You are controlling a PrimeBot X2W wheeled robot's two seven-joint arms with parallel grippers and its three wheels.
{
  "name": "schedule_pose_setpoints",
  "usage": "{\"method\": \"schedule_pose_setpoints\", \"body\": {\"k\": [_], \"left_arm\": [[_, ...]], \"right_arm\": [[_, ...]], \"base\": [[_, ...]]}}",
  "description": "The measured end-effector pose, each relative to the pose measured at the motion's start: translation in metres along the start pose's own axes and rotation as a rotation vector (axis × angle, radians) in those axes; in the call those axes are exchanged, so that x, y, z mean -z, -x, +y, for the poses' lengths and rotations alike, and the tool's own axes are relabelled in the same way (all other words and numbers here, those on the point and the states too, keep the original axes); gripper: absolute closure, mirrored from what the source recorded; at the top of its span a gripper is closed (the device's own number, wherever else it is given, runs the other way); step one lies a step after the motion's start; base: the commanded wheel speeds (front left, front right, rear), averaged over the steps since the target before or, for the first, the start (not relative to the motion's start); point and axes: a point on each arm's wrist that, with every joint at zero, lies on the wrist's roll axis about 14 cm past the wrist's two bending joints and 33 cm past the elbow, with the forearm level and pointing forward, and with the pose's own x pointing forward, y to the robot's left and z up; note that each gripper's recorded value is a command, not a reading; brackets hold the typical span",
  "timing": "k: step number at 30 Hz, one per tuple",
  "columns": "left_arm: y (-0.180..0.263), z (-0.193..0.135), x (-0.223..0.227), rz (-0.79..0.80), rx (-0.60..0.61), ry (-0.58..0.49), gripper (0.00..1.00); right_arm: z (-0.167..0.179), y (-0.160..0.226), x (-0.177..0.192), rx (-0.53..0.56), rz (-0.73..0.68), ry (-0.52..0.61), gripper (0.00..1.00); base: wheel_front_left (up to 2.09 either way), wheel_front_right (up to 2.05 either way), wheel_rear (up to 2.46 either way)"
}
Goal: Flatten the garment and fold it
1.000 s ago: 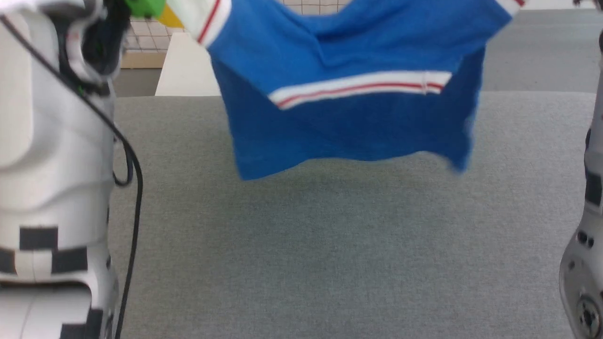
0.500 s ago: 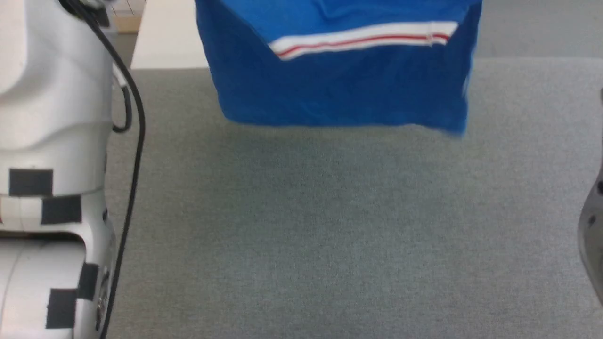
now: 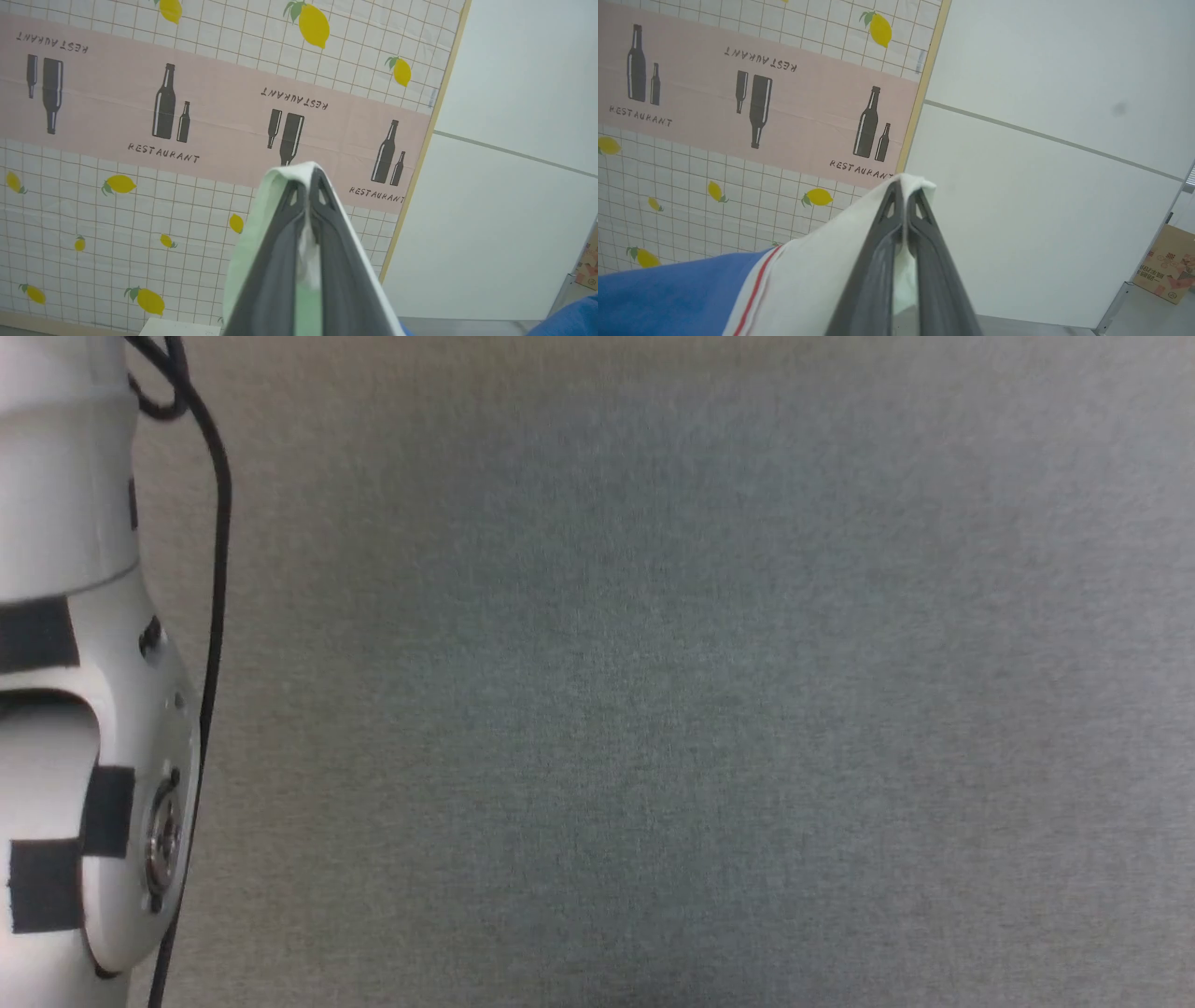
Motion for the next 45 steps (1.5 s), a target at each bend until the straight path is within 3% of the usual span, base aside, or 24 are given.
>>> {"method": "schedule_pose_setpoints", "body": {"k": [3, 10, 16, 23, 28, 35, 45], "left_arm": [[-0.008, 0.007, 0.027, -0.006, 0.008, 0.016, 1.0], [-0.003, 0.044, 0.128, 0.137, 0.0, 0.039, 1.0], [0.023, 0.084, 0.172, 0.267, -0.063, 0.111, 1.0], [0.067, 0.092, 0.181, 0.399, -0.093, 0.259, 1.0], [0.119, 0.1, 0.179, 0.477, -0.157, 0.379, 1.0], [0.198, 0.09, 0.152, 0.538, -0.21, 0.485, 1.0], [0.318, 0.068, 0.152, 0.691, -0.296, 0.545, 1.0]], "right_arm": [[0.004, -0.011, 0.026, 0.0, 0.003, 0.027, 1.0], [0.029, -0.024, 0.123, -0.057, 0.106, 0.084, 1.0], [0.06, -0.015, 0.175, -0.15, 0.182, 0.071, 1.0], [0.051, 0.004, 0.162, -0.184, 0.167, -0.009, 1.0], [0.033, 0.04, 0.164, -0.185, 0.204, -0.088, 1.0], [-0.004, 0.113, 0.165, -0.135, 0.279, -0.175, 1.0], [-0.002, 0.23, 0.184, -0.054, 0.431, -0.354, 1.0]], "base": [[0.0, 0.0, 0.0], [0.0, 0.0, 0.0], [0.0, 0.0, 0.0], [0.0, 0.0, 0.0], [0.0, 0.0, 0.0], [0.0, 0.0, 0.0], [0.0, 0.0, 0.0]]}}
